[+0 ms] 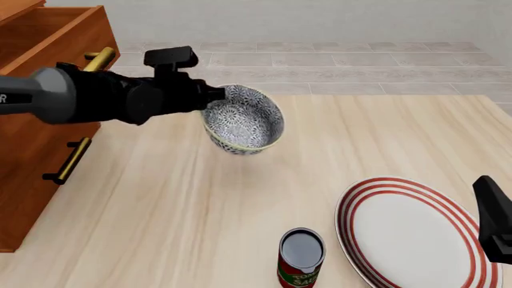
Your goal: Put the bowl on top of the cabinet.
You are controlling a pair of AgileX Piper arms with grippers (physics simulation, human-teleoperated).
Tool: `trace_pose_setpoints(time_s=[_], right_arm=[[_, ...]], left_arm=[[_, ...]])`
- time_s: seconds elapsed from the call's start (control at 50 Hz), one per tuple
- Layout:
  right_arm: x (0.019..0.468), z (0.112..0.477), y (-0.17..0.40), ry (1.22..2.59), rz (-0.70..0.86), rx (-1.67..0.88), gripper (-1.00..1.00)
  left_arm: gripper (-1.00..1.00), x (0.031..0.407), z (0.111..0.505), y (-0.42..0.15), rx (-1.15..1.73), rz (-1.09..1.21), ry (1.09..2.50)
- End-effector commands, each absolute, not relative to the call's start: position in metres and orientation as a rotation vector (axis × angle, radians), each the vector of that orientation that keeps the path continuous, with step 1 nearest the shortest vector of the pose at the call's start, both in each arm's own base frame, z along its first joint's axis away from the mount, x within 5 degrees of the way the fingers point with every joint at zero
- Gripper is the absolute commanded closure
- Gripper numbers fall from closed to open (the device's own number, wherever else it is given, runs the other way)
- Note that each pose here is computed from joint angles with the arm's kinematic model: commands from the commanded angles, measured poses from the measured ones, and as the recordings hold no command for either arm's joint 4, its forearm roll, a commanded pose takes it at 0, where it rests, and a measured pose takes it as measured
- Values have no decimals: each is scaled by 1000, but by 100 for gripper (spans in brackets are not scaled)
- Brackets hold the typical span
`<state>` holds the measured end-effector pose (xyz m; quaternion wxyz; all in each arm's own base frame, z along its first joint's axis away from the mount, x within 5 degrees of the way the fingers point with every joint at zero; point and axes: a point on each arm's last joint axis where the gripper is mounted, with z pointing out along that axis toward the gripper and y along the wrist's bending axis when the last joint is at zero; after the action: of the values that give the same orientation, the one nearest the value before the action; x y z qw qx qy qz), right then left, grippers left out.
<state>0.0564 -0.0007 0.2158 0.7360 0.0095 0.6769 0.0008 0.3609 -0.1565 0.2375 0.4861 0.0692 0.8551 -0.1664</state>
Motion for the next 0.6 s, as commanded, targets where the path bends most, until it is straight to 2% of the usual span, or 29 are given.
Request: trace_pose_setpoints(time_s=[0.02, 0.28, 0.6], right_arm=[[56, 217, -1, 1485, 4, 23, -100], [56, 217, -1, 1482, 9, 32, -100], [56, 217, -1, 1479, 13, 38, -100]], left_arm=[[100, 348, 268, -147, 94, -447, 2046], [100, 322, 305, -148, 3, -560, 2007], [100, 315, 332, -142, -81, -615, 1980]])
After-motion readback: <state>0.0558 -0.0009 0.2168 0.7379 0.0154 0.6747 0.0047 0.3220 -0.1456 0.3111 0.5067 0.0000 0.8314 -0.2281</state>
